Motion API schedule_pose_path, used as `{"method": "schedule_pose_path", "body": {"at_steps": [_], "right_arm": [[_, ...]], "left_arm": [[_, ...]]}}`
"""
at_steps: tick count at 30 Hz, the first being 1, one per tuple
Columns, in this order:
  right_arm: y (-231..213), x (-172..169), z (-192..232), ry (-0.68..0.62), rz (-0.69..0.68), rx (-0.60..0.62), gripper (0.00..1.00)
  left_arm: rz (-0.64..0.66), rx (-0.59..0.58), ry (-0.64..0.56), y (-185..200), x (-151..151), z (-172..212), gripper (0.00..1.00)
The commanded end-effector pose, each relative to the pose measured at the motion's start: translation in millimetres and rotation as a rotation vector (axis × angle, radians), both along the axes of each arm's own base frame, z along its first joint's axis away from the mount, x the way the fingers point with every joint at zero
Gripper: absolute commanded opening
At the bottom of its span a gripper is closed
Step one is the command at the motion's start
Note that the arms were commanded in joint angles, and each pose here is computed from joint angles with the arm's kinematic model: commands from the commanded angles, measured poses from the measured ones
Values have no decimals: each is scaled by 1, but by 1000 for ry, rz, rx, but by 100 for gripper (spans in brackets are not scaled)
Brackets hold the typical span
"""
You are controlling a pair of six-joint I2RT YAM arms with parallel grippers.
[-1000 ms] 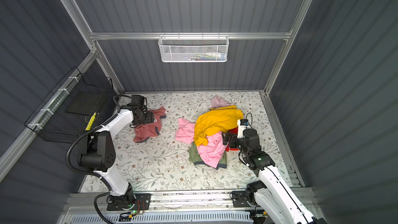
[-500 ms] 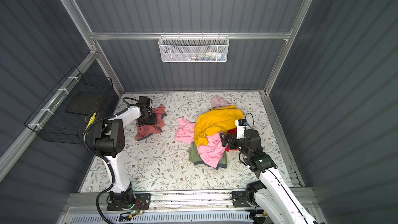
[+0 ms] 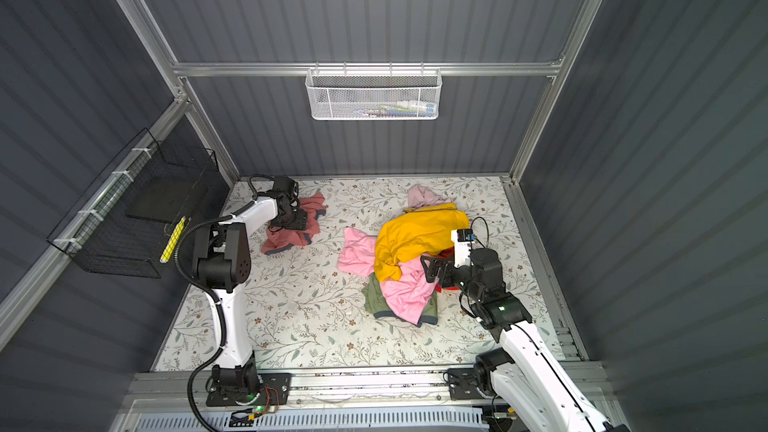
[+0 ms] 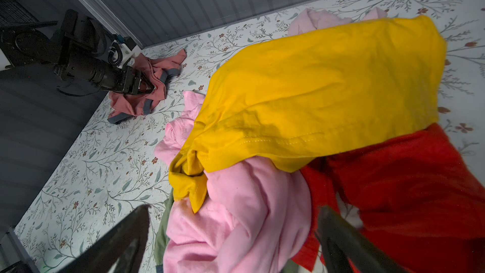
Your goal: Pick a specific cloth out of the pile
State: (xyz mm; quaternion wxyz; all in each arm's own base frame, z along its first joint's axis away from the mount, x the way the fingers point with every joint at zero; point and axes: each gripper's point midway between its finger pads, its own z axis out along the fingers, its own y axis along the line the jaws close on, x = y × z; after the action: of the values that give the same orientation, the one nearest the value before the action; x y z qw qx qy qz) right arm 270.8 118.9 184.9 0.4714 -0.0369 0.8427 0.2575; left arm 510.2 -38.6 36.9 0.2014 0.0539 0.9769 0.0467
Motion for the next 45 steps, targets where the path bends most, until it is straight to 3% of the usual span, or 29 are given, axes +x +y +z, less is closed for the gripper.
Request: {"method": "schedule_pose_path", "body": {"at_steps": [1, 13, 22, 39, 45], "right_arm": [[-2, -1, 3, -17, -6, -14, 99], [-6, 0, 4, -25, -14, -49, 99], [-13, 0, 8, -37, -42, -92, 99], [-22, 5, 21, -93, -51, -176, 99], [-24, 8, 27, -131, -41, -220, 99]], "left_arm": [[-103, 77, 147, 6, -27, -43, 80], [-213, 124, 96, 7, -26, -34, 89], [-122, 66, 26, 4, -22, -4, 100], [-2, 37, -166, 9, -22, 75, 100], [16, -32, -230, 3, -30, 97, 100]]}}
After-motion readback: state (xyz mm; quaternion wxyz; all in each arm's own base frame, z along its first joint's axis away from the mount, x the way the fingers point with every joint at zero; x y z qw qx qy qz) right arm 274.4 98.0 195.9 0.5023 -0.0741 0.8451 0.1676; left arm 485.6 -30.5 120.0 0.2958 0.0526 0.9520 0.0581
